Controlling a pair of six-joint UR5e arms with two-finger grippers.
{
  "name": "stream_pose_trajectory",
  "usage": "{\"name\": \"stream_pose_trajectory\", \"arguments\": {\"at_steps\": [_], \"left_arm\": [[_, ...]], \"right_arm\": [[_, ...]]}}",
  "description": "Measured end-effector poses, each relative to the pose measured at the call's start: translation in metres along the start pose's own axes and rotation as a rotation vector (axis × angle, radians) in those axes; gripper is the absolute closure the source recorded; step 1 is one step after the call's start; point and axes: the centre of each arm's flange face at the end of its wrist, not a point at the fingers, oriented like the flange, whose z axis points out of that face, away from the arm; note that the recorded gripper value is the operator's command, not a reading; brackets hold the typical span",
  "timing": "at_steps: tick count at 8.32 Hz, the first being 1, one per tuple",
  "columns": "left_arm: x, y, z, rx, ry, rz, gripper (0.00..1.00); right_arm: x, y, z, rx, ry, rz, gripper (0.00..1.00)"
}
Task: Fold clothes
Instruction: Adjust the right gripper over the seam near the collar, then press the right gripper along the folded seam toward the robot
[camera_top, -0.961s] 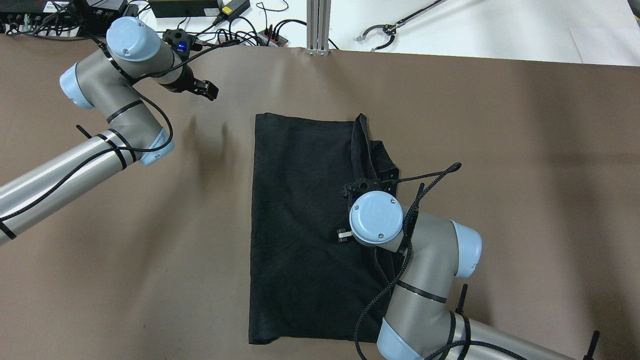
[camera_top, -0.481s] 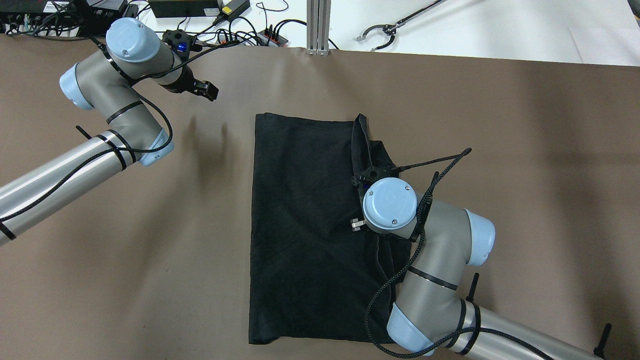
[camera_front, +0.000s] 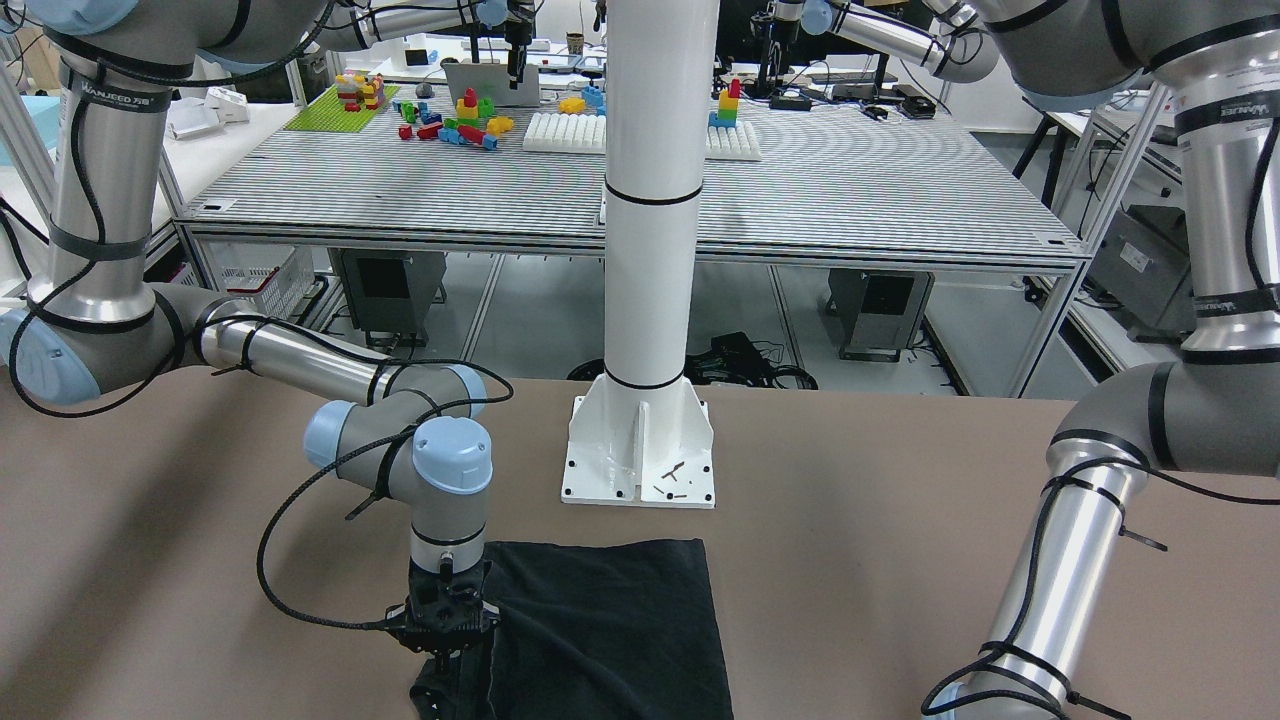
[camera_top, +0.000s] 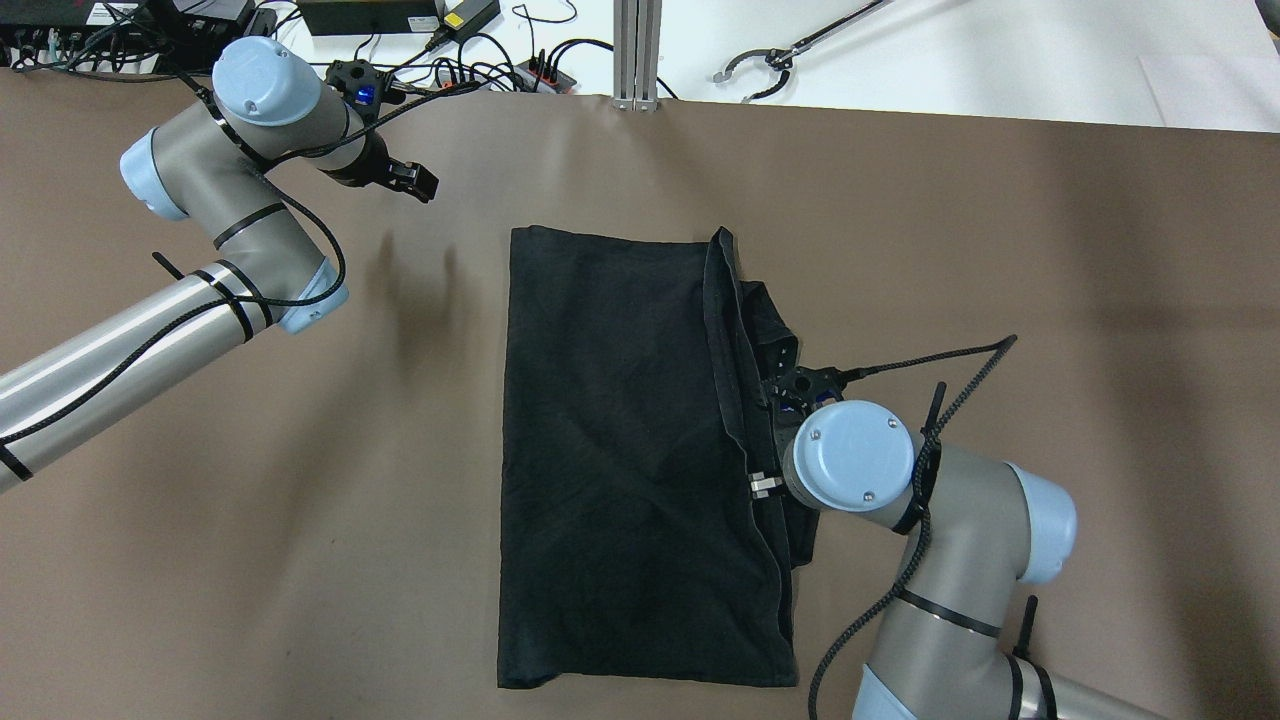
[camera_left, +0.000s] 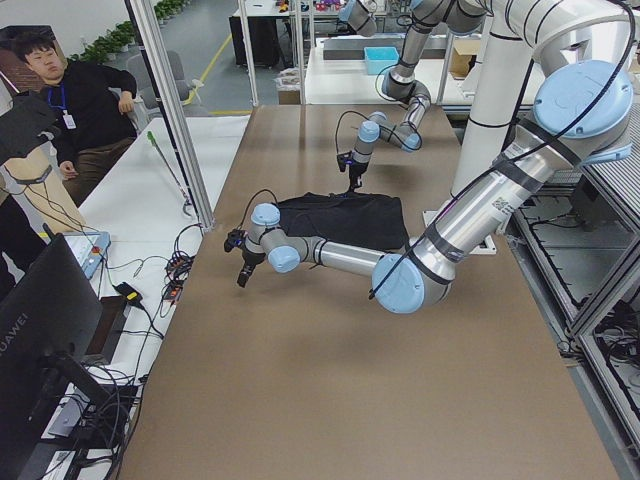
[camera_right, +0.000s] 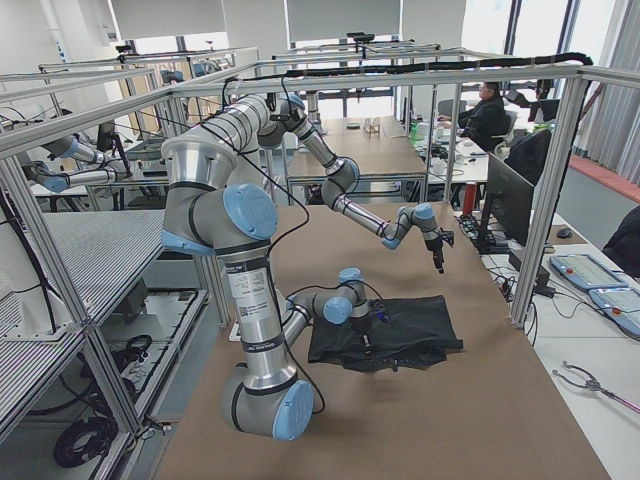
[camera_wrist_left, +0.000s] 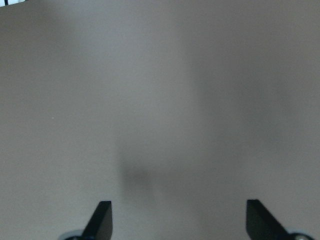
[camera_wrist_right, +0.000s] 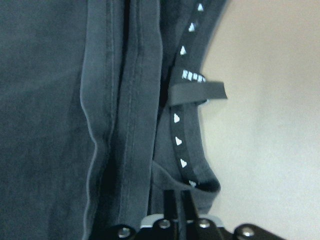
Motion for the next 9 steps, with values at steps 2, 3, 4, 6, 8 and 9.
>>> {"name": "stream_pose_trajectory", "arguments": {"at_steps": [2, 3, 4, 6, 8, 9], "left_arm": [[0.003, 0.002, 0.001, -0.002, 0.003, -0.004, 0.06], [0.004, 0.002, 0.002, -0.002, 0.003, -0.005, 0.06], [0.004, 0.002, 0.002, -0.002, 0.004, -0.005, 0.06], [0.004, 0.002, 0.002, -0.002, 0.004, -0.005, 0.06], [0.003, 0.004, 0.003, -0.003, 0.003, -0.006, 0.06], [0.002, 0.005, 0.003, -0.001, 0.005, -0.005, 0.06]], "right_arm": [[-0.009, 0.029, -0.004, -0.017, -0.02, 0.055, 0.62], [-0.018, 0.03, -0.01, -0.013, -0.037, 0.065, 0.61], [-0.028, 0.026, -0.018, -0.004, -0.054, 0.072, 0.59], [-0.046, 0.014, -0.022, 0.006, -0.069, 0.079, 0.62], [-0.056, 0.007, -0.015, 0.002, -0.059, 0.081, 0.76], [-0.057, 0.006, -0.011, -0.001, -0.054, 0.082, 0.77]]}}
